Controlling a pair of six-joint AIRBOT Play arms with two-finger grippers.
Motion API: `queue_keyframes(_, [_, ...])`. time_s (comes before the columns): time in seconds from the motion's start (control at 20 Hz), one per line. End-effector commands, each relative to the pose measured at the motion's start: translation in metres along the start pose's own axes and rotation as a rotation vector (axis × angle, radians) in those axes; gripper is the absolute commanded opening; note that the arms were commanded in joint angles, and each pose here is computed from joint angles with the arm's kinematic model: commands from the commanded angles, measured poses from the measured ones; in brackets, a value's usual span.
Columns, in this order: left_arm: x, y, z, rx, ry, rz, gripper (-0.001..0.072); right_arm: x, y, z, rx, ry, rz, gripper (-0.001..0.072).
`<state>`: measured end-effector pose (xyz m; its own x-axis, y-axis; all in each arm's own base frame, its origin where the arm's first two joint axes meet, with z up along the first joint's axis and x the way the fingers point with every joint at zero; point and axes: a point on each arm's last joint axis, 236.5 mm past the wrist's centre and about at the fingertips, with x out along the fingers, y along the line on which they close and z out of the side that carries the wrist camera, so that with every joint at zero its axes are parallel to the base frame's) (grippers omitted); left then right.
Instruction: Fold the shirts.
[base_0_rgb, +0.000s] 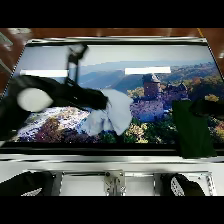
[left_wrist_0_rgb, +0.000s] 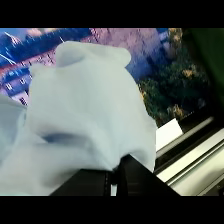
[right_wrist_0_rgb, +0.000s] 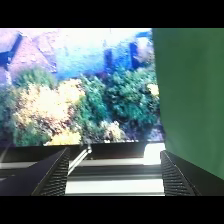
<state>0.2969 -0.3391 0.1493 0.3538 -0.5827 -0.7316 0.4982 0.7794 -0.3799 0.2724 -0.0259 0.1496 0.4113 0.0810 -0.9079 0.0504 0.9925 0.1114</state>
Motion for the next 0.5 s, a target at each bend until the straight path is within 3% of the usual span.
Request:
queue_keyframes(0.0, [0.088,-0.006,-0.069,-0.112,0.175,-0.034,0.0265,0.009,-0.011,-0.013,0.005,0.037,-0.039,0.0689])
queue_keyframes(0.05, [0.101,-0.009,-0.079,-0.127,0.221,-0.057,0.0611,0.018,-0.013,-0.019,0.009,0.072,-0.043,0.0689])
queue_keyframes(0.1, [0.107,-0.010,-0.085,-0.136,0.251,-0.077,0.0671,0.029,-0.015,-0.027,0.016,0.112,-0.038,0.0690])
queue_keyframes(0.25, [0.092,0.020,-0.085,-0.089,0.303,-0.052,0.0670,0.062,-0.018,-0.046,0.036,0.227,-0.021,0.0691])
queue_keyframes(0.45, [0.041,0.135,-0.088,-0.176,0.385,0.127,0.0669,0.099,-0.016,-0.057,0.062,0.325,0.022,0.0691])
